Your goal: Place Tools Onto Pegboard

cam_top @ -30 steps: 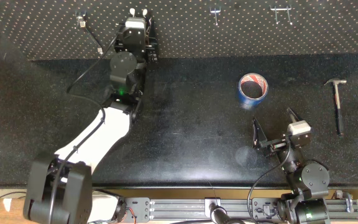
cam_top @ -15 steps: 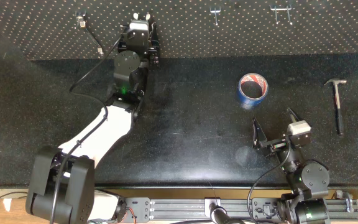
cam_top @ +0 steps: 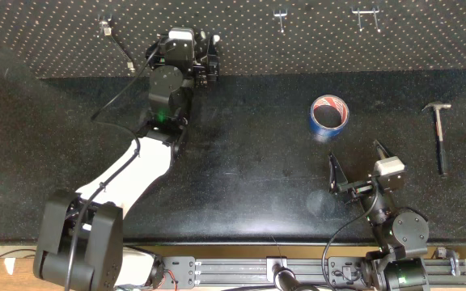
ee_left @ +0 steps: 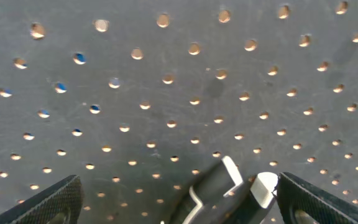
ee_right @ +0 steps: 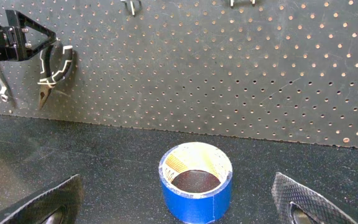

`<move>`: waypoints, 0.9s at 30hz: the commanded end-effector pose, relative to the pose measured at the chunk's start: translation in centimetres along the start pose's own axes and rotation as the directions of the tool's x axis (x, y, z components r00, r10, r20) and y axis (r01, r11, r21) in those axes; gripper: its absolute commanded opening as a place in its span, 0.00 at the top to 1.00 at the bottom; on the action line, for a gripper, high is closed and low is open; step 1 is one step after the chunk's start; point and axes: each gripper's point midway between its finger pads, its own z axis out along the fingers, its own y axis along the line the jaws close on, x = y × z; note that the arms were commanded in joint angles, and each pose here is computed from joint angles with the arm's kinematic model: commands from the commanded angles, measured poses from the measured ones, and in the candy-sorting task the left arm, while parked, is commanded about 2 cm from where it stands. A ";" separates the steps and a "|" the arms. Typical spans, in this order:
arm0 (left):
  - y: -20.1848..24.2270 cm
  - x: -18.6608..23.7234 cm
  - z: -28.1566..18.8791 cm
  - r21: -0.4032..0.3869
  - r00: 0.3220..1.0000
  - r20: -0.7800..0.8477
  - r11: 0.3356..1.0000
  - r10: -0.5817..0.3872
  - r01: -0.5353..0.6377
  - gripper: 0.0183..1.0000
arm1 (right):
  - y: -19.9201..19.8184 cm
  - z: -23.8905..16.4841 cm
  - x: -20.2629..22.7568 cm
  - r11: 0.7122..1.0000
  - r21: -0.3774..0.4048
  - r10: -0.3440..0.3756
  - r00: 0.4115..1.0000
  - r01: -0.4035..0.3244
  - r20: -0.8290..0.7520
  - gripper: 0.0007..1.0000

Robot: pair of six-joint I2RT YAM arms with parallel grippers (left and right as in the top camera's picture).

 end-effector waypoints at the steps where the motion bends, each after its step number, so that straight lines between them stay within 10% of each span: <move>1: -0.6 -0.1 -1.0 0.050 1.000 0.002 0.999 -0.007 0.007 0.00 | 0.1 0.0 0.1 1.000 -0.003 0.007 1.000 -0.007 0.002 0.00; 13: 7.7 6.0 -15.7 -0.091 0.956 0.084 0.953 -0.282 0.289 0.00 | 0.1 0.0 0.1 1.000 -0.004 0.007 1.000 -0.007 0.002 0.00; 27: 9.9 10.0 -21.3 -0.178 0.955 0.080 0.938 -0.287 0.297 0.00 | 0.1 0.0 0.1 1.000 -0.003 0.007 1.000 -0.007 0.002 0.00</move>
